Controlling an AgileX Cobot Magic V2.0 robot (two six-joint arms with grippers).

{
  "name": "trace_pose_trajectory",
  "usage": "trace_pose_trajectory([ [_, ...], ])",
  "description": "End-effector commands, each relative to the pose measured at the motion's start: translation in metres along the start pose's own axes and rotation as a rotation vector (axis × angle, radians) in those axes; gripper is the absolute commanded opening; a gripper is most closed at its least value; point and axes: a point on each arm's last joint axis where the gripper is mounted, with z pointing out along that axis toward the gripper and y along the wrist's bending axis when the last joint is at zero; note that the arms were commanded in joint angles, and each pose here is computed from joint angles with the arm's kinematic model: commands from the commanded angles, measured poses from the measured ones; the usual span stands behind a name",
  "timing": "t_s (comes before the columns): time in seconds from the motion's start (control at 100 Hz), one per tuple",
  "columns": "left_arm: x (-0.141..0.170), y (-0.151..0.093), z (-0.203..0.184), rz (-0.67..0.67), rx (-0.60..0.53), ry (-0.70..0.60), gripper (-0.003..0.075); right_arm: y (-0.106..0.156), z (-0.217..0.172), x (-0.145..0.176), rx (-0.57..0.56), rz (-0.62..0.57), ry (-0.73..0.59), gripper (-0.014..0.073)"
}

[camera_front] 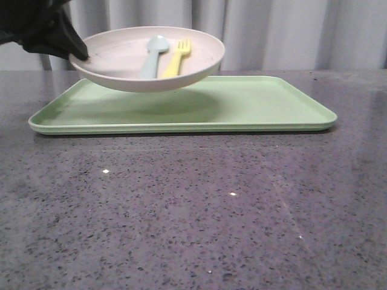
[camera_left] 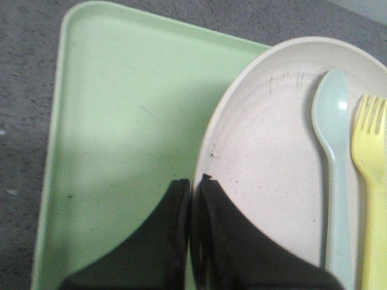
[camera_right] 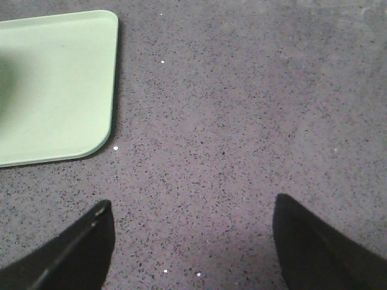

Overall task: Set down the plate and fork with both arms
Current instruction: 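Carry the plate with the left gripper over the green tray, then lower the plate onto the tray and open the left gripper, then withdraw the left gripper and move the right gripper above the plate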

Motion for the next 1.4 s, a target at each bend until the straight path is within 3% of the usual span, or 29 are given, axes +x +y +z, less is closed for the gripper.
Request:
trace_pose_trajectory([
  [0.0,-0.016,-0.017,-0.006,-0.049,0.053,-0.14,-0.0021,0.003,-0.005,-0.014,-0.016,-0.005,-0.077,0.0549],
  [0.3,-0.002,-0.016,0.024,-0.056,0.028,-0.105,-0.002,0.003,-0.005,-0.014,-0.016,-0.005,-0.077,0.0549],
  [0.66,0.001,-0.014,0.028,-0.057,0.021,-0.081,-0.0014,0.003,-0.005,-0.014,-0.016,-0.003,-0.074,0.0549],
  [0.75,0.001,-0.014,0.028,-0.057,0.021,-0.079,0.0046,0.003,-0.005,-0.014,-0.016,-0.003,-0.074,0.0549],
  [0.98,0.001,-0.014,0.027,-0.055,0.023,-0.081,0.0294,0.003,-0.005,-0.013,-0.016,-0.003,-0.07,0.0549],
  [1.18,-0.005,-0.018,0.015,-0.027,0.036,-0.106,0.0303,0.003,-0.005,-0.013,-0.016,-0.003,-0.07,0.0549],
  [1.39,-0.014,-0.022,-0.023,0.06,0.05,-0.163,0.0303,0.004,-0.005,-0.015,-0.027,-0.001,-0.083,0.0549],
])
